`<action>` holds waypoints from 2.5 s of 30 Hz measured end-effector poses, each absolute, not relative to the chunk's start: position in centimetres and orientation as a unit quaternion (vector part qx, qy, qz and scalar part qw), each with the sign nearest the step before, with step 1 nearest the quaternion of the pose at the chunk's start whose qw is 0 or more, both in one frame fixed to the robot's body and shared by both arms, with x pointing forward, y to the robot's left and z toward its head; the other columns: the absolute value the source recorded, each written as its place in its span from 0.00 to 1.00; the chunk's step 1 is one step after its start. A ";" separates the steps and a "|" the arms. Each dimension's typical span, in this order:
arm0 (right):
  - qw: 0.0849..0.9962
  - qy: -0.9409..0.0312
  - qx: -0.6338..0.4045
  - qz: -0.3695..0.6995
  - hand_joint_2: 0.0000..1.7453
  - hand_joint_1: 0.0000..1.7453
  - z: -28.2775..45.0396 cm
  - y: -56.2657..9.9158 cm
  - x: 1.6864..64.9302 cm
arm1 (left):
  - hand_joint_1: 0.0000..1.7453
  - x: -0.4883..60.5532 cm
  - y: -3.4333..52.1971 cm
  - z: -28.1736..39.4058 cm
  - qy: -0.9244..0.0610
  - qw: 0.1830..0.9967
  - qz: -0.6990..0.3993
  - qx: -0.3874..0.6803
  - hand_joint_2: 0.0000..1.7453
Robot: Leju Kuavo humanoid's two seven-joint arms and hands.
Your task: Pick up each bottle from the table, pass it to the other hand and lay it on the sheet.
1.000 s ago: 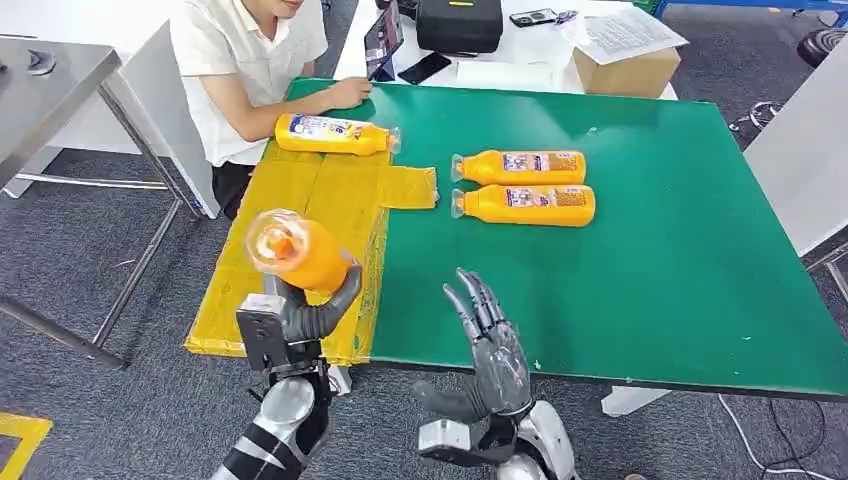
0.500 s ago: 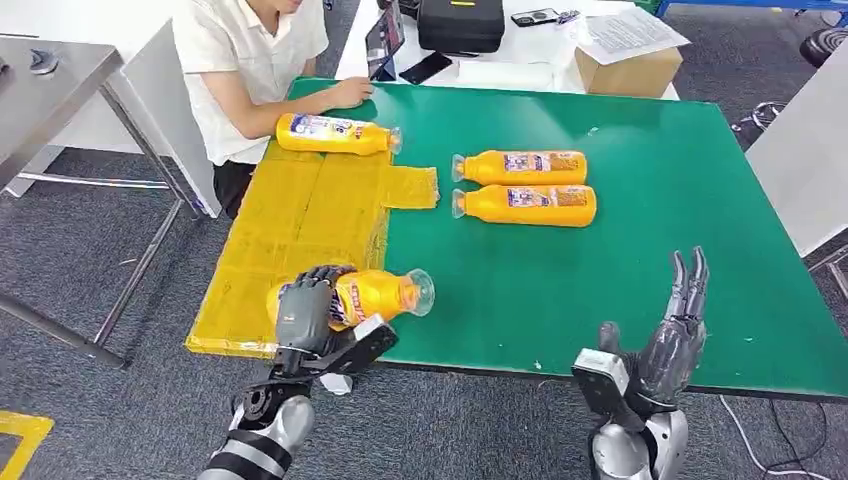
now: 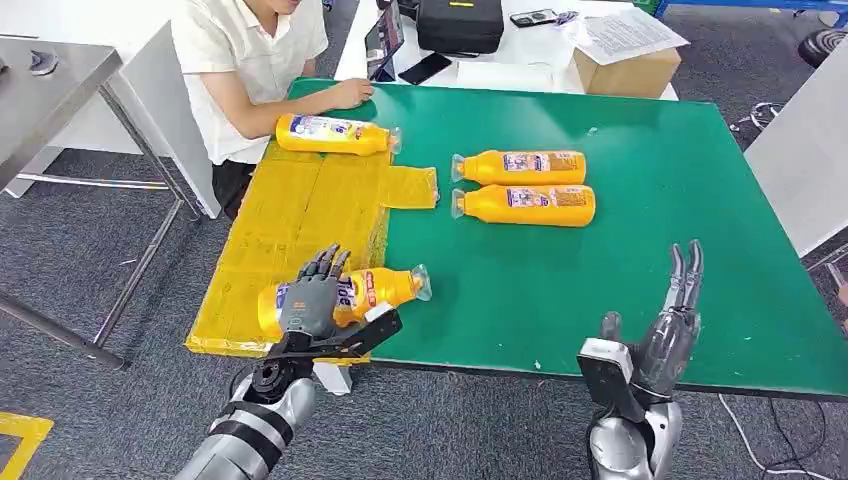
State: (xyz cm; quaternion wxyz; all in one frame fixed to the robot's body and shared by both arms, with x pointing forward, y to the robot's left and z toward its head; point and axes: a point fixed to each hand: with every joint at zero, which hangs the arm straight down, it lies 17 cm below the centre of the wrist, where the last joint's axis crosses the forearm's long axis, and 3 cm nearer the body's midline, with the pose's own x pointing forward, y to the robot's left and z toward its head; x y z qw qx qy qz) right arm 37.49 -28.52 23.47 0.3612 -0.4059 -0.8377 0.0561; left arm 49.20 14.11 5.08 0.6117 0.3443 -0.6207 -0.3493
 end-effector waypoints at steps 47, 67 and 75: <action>0.484 -0.853 -0.189 -0.040 1.00 0.00 18.6 -28.1 39.0 | 0.00 41.0 7.0 20.9 -0.871 0.479 -0.057 0.096 1.00; 0.412 -0.623 -0.546 0.379 1.00 0.00 9.5 -35.7 43.7 | 0.00 37.2 0.5 21.1 -0.852 0.515 -0.057 -0.068 1.00; 0.439 -0.580 -0.525 0.441 1.00 0.00 5.9 -36.6 45.2 | 0.00 36.9 0.1 21.4 -0.853 0.512 -0.063 -0.075 1.00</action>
